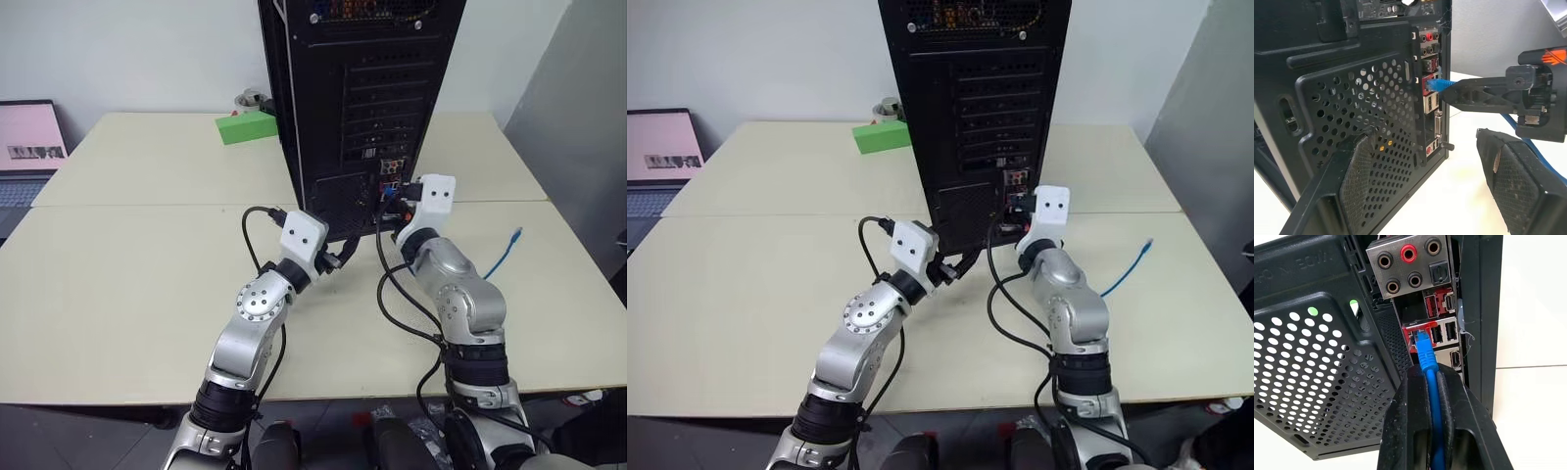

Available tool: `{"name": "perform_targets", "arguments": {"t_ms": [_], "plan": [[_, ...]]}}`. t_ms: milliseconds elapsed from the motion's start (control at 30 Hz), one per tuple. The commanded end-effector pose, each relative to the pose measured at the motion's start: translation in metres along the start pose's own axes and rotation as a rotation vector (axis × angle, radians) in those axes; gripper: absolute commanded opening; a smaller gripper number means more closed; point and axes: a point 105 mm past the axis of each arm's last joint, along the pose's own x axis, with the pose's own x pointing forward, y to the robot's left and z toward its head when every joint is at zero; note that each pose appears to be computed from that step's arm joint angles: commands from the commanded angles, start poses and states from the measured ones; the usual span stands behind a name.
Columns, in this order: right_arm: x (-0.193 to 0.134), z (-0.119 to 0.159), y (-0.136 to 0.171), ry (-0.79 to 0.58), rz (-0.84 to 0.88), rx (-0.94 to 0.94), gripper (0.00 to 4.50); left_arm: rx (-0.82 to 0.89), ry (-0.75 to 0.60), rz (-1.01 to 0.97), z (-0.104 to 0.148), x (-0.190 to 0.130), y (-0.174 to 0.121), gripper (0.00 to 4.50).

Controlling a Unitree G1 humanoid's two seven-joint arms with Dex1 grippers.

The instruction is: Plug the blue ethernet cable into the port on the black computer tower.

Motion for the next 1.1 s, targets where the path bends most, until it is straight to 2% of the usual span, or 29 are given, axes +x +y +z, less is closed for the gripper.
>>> {"name": "perform_targets", "arguments": {"t_ms": [33, 267, 333, 367, 600, 833, 967, 1000, 1100], "plan": [[0.003, 0.029, 0.008, -0.097, 0.034, -0.007, 0.0, 0.026, -0.042, 0.0, 0.011, -0.001, 0.0, 3.5], [-0.002, 0.02, 0.004, -0.059, 0.069, -0.087, 0.0, 0.033, -0.037, 0.01, 0.01, -0.003, 0.003, 3.5], [-0.006, 0.018, 0.0, -0.044, 0.079, -0.12, 0.61, 0.038, -0.034, 0.016, 0.009, -0.004, 0.005, 3.53], [-0.007, 0.017, -0.002, -0.038, 0.082, -0.138, 0.68, 0.044, -0.033, 0.021, 0.009, -0.004, 0.007, 3.53], [-0.025, 0.009, -0.021, 0.045, 0.122, -0.213, 2.12, 0.067, -0.02, 0.029, 0.01, -0.012, 0.018, 3.53], [-0.055, 0.034, -0.024, 0.024, 0.312, -0.248, 3.52, 0.131, 0.142, -0.072, 0.004, -0.043, 0.035, 3.53], [-0.069, 0.044, -0.036, 0.047, 0.432, -0.309, 4.32, 0.12, 0.158, -0.17, 0.015, -0.061, 0.045, 3.53], [-0.076, 0.047, -0.037, 0.059, 0.502, -0.319, 4.47, 0.121, 0.172, -0.202, 0.017, -0.066, 0.047, 3.53], [-0.085, 0.054, -0.039, 0.06, 0.604, -0.35, 4.47, 0.109, 0.189, -0.256, 0.019, -0.073, 0.05, 3.53]]}}
